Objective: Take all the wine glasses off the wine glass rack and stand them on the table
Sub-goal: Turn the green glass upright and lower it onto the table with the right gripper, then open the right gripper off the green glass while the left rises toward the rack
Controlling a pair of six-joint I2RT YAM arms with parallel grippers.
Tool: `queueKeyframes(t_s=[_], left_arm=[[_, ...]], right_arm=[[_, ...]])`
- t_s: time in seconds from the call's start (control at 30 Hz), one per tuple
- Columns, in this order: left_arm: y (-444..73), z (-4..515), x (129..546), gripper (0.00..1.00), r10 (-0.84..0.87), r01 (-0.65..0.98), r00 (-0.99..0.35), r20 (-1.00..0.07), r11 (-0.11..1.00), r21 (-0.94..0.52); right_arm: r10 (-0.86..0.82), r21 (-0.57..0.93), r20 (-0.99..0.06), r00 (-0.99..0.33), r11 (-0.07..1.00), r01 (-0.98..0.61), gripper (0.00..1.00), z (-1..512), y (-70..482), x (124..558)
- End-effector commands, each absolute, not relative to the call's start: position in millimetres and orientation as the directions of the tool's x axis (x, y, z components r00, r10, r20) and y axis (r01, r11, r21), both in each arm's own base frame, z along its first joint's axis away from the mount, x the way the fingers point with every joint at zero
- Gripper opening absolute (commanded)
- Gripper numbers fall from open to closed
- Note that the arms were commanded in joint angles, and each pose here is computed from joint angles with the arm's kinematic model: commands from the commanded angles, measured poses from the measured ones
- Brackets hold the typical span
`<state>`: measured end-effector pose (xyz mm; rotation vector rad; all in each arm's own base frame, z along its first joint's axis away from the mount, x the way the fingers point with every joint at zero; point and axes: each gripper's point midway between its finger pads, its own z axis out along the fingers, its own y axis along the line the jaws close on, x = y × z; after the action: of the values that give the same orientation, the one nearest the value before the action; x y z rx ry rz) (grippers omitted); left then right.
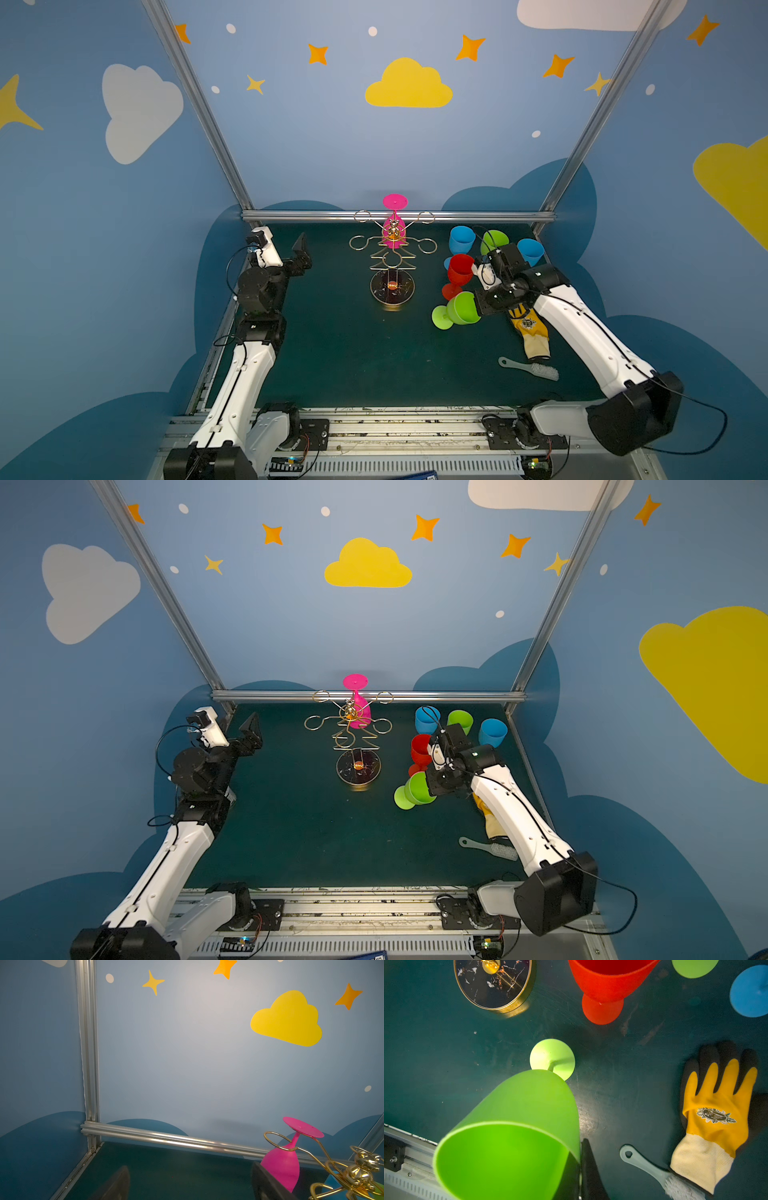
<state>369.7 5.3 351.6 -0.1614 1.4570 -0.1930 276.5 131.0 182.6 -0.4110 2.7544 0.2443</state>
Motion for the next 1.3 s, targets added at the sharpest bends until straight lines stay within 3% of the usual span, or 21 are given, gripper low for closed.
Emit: queueKeyframes(t_s=[0.0, 0.37, 0.47, 0.73, 0.97, 1.27], left_arm=[[8, 352, 368, 0.9, -0.233, 0.024, 0.11, -0.966, 0.972, -0.232], [11, 351, 369, 0.9, -0.24, 0.015, 0.105, -0.965, 0.971, -0.239], [13, 350, 369, 0.9, -0.241, 0.007, 0.105, -0.965, 0.97, -0.241], [14, 349, 369, 0.9, -0.246, 0.004, 0.102, -0.964, 0.969, -0.247], [16, 349, 369, 0.9, -0.248, -0.003, 0.103, -0.963, 0.968, -0.249], [20, 348, 369, 0.9, -0.25, -0.018, 0.1, -0.963, 0.967, -0.253]], right_arm=[[-0.227, 0.13, -0.372, -0.9, 0.947, -0.293, 0.0, 186, 140, 292], [-0.218, 0.084, -0.202, -0.955, 0.968, -0.238, 0.0, 166, 141, 301], [-0.22, 0.113, -0.218, -0.951, 0.962, -0.249, 0.02, 167, 148, 303], [-0.222, 0.138, -0.256, -0.941, 0.955, -0.263, 0.21, 177, 156, 310], [-0.219, 0.153, -0.278, -0.935, 0.951, -0.268, 0.29, 185, 158, 311], [-0.182, 0.226, -0.39, -0.903, 0.932, -0.285, 0.42, 221, 160, 311]])
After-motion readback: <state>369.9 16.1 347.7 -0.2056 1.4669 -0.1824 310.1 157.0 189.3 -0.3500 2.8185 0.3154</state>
